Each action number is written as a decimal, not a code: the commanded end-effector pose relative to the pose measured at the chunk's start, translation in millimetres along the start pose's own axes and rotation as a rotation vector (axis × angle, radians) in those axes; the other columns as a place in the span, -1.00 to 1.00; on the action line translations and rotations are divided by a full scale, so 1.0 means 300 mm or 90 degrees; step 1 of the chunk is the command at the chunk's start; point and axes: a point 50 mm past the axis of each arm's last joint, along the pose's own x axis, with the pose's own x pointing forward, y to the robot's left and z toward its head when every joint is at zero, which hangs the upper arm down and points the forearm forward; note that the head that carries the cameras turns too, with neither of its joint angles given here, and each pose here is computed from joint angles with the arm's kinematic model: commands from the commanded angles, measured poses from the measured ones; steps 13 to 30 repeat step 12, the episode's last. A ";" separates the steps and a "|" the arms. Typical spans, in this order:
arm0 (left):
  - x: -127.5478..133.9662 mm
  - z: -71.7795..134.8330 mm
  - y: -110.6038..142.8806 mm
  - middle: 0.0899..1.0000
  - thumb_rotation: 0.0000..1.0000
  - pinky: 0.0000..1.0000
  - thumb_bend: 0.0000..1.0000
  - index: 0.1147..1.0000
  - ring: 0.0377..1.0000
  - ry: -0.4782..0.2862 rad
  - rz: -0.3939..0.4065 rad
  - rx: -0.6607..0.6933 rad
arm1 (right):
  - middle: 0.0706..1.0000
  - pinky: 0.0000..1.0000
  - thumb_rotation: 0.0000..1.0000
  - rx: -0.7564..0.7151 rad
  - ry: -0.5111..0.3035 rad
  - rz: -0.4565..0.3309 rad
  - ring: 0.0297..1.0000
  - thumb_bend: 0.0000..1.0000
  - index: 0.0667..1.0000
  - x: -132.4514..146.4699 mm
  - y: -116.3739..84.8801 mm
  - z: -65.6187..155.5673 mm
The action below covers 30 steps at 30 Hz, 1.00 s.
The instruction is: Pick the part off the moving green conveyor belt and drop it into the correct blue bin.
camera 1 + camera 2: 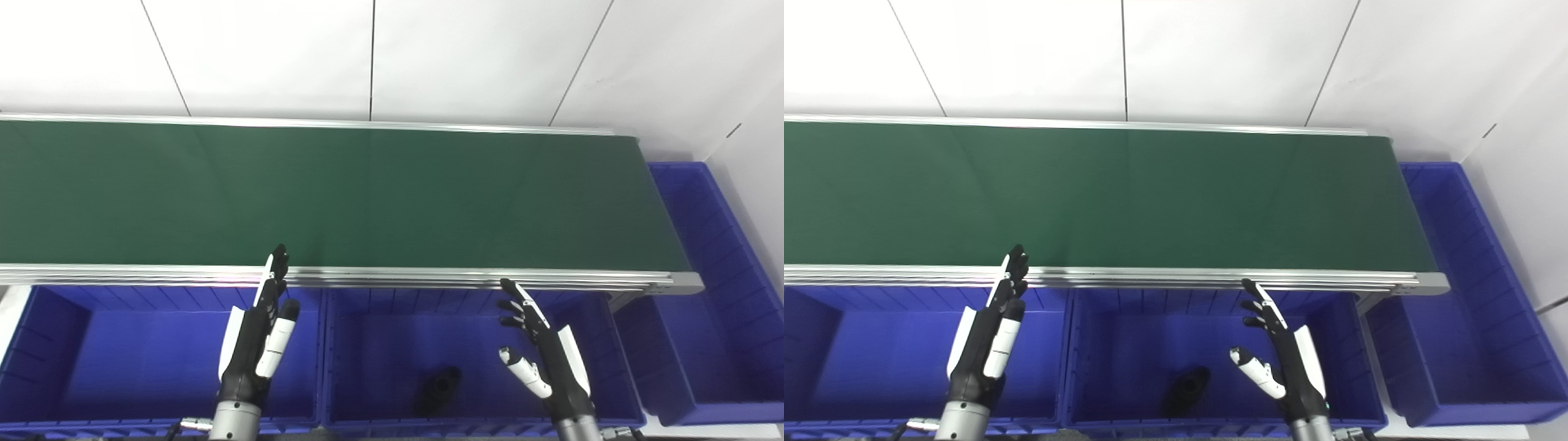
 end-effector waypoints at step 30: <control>-0.005 0.026 -0.045 1.00 1.00 1.00 0.45 1.00 1.00 -0.044 0.022 -0.005 | 0.97 0.62 0.88 0.012 -0.025 -0.011 0.77 0.75 0.88 -0.011 -0.056 -0.007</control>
